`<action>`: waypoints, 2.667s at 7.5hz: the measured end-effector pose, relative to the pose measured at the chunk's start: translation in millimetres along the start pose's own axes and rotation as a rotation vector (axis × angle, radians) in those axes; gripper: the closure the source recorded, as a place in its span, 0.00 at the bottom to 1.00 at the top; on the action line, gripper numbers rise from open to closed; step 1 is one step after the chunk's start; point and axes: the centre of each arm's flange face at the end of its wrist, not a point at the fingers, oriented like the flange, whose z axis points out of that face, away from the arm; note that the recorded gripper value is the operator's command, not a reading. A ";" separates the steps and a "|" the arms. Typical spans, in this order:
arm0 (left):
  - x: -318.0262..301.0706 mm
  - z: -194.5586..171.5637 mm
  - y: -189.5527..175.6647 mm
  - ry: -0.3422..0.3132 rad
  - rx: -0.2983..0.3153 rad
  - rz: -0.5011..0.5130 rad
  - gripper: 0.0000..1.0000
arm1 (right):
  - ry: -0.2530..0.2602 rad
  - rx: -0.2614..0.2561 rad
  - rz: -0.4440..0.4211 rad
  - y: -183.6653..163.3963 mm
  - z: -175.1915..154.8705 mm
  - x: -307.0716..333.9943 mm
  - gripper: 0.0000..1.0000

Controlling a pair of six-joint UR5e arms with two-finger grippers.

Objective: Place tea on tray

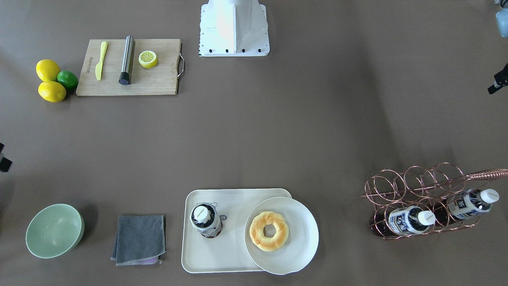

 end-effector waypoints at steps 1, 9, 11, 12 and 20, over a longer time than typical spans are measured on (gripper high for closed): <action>-3.3 -13.2 -5.5 -0.012 -0.010 -0.005 0.01 | 0.052 -0.066 -0.021 41.5 25.5 37.2 0.00; -35.8 11.0 47.8 -0.008 -0.070 -0.102 0.01 | -0.002 -0.183 0.049 96.7 81.9 84.6 0.00; -40.7 23.4 54.4 -0.005 -0.098 -0.116 0.01 | -0.019 -0.182 0.053 97.7 82.6 83.9 0.00; -44.1 30.3 62.1 -0.001 -0.112 -0.127 0.01 | -0.020 -0.182 0.054 98.5 82.7 84.0 0.00; -48.6 37.6 73.4 0.005 -0.126 -0.144 0.01 | -0.019 -0.179 0.052 102.7 81.4 83.6 0.00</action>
